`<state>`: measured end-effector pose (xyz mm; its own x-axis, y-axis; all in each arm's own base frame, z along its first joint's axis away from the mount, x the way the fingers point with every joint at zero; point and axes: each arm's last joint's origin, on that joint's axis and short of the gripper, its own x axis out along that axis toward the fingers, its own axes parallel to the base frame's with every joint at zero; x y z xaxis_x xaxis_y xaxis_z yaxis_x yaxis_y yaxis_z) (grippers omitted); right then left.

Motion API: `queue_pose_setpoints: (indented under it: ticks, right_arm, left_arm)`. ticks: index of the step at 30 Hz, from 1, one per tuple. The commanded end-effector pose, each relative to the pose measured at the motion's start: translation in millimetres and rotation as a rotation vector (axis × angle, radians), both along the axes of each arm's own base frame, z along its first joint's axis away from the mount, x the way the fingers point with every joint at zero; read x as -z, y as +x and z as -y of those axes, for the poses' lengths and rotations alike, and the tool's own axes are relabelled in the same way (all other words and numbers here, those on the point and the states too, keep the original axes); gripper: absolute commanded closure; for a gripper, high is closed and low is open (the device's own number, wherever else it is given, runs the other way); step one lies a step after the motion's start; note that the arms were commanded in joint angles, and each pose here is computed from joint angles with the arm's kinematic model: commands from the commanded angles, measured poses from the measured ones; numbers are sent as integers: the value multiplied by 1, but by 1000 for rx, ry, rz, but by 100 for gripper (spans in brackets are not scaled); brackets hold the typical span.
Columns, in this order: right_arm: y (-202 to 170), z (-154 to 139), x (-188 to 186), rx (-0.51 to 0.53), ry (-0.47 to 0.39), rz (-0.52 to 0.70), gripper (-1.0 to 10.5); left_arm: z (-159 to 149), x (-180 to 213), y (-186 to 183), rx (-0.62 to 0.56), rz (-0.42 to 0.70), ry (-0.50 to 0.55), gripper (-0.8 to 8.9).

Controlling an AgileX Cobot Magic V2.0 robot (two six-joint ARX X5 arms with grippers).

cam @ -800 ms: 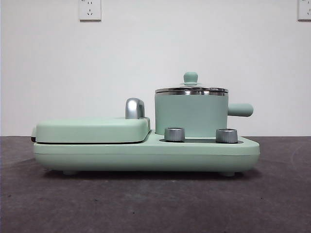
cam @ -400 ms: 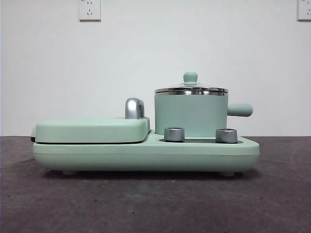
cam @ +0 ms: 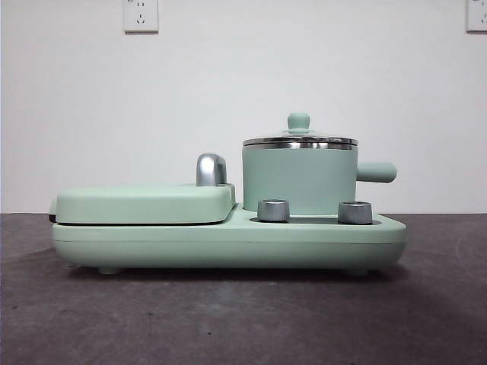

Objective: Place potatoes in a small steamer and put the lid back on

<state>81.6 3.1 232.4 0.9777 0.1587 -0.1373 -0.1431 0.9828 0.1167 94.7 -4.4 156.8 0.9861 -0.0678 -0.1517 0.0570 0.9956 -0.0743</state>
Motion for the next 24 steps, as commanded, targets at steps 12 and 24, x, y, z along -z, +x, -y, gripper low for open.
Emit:
queue_pose_setpoints:
  ticks: [12,24]
  right_arm:
    - [13,2,81,81,-65,-38,932]
    - [13,2,80,88,-67,-36,931]
  left_arm:
    - [0,7,1,2,-24,10,808]
    - [0,7,1,2,-25,10,808]
